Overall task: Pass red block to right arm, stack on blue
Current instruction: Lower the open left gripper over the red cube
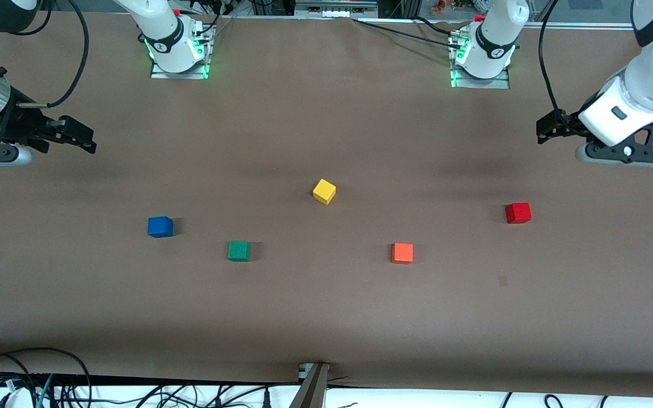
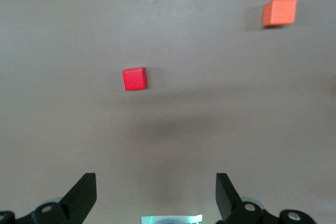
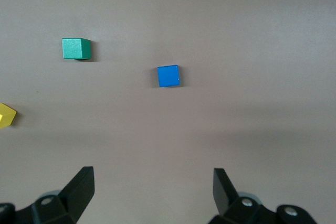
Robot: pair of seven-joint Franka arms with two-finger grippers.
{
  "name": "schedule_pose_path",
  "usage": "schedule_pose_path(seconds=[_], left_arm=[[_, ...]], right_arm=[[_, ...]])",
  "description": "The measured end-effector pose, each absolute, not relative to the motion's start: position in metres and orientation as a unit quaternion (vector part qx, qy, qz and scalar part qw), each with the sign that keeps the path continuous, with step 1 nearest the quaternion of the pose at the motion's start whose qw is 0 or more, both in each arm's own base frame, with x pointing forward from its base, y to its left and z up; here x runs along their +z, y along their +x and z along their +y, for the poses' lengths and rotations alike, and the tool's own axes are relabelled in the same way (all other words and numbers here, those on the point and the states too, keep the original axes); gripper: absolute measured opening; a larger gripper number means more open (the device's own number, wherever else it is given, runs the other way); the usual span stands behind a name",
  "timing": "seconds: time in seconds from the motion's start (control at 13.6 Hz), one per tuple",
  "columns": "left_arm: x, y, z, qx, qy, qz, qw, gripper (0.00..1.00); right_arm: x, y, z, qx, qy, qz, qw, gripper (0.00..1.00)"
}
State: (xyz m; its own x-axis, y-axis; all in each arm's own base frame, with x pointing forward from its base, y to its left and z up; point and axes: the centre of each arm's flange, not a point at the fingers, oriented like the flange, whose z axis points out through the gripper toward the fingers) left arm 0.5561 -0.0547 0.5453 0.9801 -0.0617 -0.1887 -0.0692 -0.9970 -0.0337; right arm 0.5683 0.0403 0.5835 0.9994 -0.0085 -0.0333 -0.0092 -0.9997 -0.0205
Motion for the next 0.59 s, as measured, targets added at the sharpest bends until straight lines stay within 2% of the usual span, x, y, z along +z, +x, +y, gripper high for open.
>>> schedule_pose_path(seconds=[0.29,0.59], left_arm=[[0.465,0.583,-0.045,0.159,-0.987,0.024,0.023,1.00],[0.403,0.610,-0.025,0.147,-0.989,0.010,0.021,1.00]], right_arm=[[0.584,0.568,0.041,0.016,-1.000,0.004,0.010,1.00],[0.584,0.568,0.041,0.016,-1.000,0.004,0.010,1.00]])
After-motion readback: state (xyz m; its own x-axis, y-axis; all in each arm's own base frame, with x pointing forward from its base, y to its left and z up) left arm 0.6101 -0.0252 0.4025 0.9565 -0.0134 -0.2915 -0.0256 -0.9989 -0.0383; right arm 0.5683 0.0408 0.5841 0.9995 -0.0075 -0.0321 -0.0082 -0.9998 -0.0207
